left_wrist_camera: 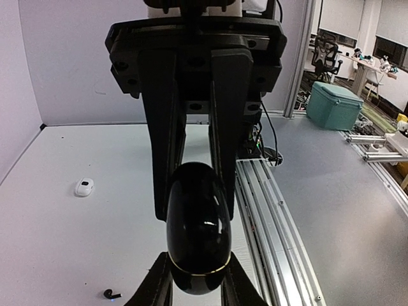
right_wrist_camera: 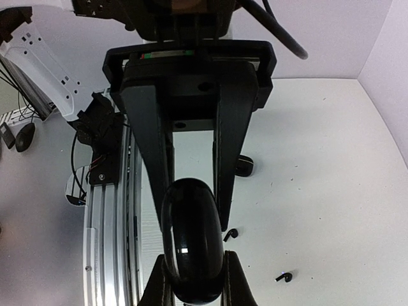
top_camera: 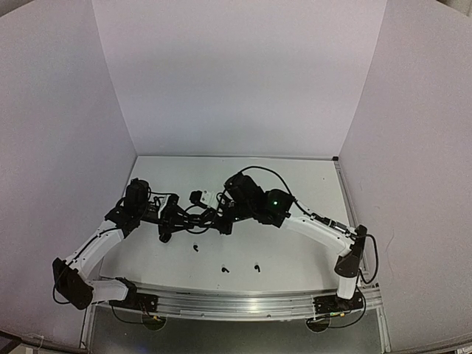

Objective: Insert the wireless bluetooth earbuds into the charging case
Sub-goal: Pass from the right arm to the left, then open the charging case.

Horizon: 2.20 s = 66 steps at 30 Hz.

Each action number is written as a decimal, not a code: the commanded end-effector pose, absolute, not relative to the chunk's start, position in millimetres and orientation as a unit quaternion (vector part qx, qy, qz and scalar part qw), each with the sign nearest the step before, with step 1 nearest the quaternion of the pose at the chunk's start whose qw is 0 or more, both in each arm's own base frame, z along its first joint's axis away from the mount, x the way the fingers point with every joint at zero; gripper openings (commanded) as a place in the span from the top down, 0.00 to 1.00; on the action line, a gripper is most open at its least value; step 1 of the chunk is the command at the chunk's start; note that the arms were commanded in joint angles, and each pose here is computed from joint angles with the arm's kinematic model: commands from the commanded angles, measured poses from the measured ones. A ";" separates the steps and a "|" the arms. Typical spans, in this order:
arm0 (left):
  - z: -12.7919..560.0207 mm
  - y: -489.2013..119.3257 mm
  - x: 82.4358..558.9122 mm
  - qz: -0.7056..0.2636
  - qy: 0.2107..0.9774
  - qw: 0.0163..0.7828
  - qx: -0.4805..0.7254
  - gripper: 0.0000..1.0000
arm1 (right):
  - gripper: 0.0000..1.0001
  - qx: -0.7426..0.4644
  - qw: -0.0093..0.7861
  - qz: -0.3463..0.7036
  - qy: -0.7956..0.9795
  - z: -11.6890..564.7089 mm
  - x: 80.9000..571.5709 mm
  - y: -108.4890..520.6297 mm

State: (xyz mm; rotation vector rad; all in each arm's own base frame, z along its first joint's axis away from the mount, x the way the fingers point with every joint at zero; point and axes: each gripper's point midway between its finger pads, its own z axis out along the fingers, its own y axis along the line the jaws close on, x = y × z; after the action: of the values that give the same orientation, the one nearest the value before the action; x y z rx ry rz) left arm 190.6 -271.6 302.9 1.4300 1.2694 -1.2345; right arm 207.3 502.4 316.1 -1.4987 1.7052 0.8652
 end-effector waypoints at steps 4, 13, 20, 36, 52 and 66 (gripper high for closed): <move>315.3 -270.6 181.2 -0.498 0.474 0.432 0.584 0.92 | 1.00 -0.583 0.368 0.329 0.645 330.9 208.8 506.6; 319.5 -271.1 181.6 -0.502 0.472 0.437 0.578 1.00 | 1.00 -0.586 0.358 0.326 0.650 318.6 210.8 509.9; 318.3 -271.3 192.8 -0.499 0.515 0.442 0.539 1.00 | 0.60 -0.564 0.369 0.323 0.664 323.0 221.7 512.0; 304.9 -266.4 188.2 -0.454 0.505 0.450 0.580 1.00 | 0.44 -0.538 0.376 0.338 0.674 329.7 236.2 514.4; 293.7 -262.4 182.8 -0.415 0.480 0.465 0.618 1.00 | 0.46 -0.511 0.373 0.346 0.693 327.6 253.2 515.1; 301.3 -262.2 185.1 -0.406 0.471 0.491 0.611 1.00 | 0.49 -0.501 0.342 0.356 0.711 304.9 255.8 519.9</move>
State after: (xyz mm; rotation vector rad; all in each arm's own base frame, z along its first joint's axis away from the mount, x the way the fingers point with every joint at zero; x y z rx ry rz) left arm 191.8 -261.3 277.1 1.4979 1.2558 -0.9997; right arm 250.3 513.6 310.7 -1.3267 1.8272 0.9078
